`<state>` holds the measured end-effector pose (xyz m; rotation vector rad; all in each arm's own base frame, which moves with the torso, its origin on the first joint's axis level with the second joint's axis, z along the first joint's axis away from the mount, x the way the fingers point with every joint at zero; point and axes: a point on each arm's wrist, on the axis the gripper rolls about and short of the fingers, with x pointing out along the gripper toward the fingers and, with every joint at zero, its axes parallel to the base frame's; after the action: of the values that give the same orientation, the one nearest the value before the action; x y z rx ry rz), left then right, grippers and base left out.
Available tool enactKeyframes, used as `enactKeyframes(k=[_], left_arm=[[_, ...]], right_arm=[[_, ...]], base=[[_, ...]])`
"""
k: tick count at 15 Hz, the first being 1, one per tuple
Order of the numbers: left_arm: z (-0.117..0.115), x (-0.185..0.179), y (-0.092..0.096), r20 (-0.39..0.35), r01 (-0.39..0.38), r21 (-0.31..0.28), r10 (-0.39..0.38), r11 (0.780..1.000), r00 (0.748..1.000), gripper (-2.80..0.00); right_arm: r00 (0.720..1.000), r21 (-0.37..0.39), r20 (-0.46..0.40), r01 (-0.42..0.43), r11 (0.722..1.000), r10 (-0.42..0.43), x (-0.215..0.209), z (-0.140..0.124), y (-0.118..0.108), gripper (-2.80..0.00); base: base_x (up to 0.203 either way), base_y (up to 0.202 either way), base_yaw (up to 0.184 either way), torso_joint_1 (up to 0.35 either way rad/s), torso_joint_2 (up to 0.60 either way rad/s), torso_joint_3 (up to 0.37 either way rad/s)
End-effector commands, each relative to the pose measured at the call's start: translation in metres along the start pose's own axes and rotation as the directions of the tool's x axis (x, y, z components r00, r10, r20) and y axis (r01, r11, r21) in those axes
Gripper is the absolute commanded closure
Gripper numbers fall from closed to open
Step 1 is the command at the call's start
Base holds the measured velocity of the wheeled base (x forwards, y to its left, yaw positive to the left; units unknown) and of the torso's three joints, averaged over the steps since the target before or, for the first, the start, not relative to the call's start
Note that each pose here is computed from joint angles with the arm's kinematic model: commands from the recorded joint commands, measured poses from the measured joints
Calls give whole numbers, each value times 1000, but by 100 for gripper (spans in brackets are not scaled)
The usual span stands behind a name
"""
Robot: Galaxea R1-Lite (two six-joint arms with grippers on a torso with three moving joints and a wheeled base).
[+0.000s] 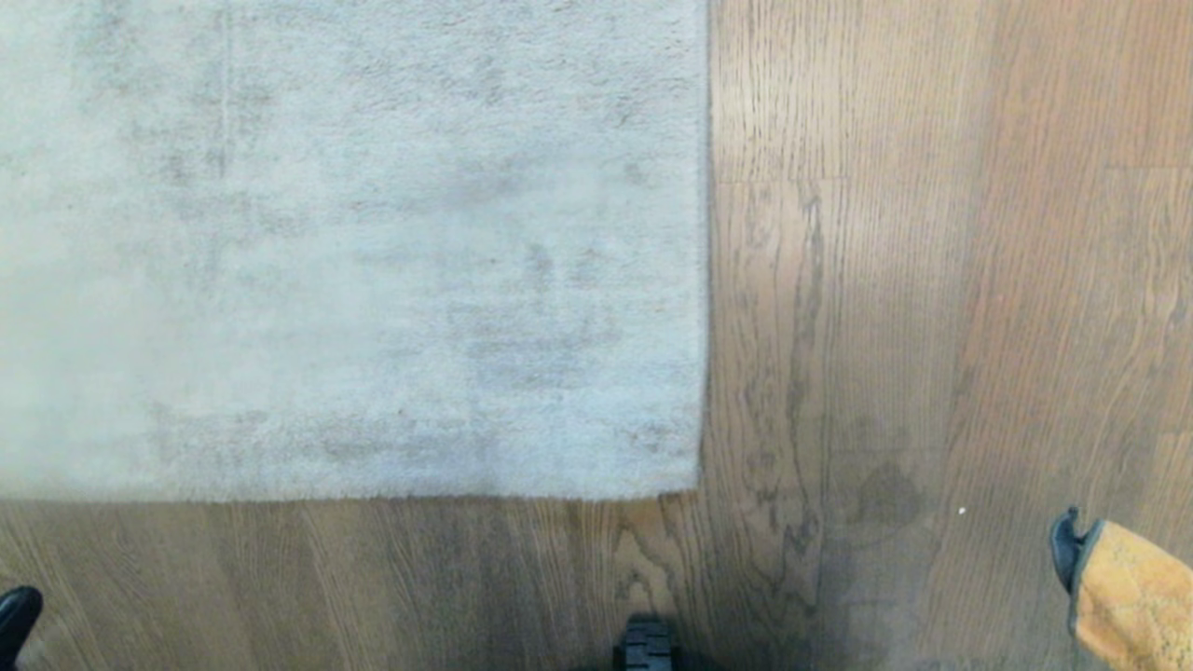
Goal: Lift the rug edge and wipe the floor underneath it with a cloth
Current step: Put down the rag
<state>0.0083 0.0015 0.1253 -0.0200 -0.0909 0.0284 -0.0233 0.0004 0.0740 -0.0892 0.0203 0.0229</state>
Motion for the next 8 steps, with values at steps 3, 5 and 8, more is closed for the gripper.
enactKeyframes(k=[3,5,8], left_arm=[[-4,-7,1,37,16,0,-16,1000,999,0],[-6,-6,1,21,23,1,-23,1000,1000,0],[-9,-6,1,-15,30,5,-30,1000,999,0]], right_arm=[[1000,-1,-2,-1,1000,1,0,0,0,0],[1000,-1,-2,-1,1000,1,0,0,0,0],[1000,-1,-2,-1,1000,1,0,0,0,0]], base=[[0,0,0,0,0,0],[0,0,0,0,0,0],[0,0,0,0,0,0]])
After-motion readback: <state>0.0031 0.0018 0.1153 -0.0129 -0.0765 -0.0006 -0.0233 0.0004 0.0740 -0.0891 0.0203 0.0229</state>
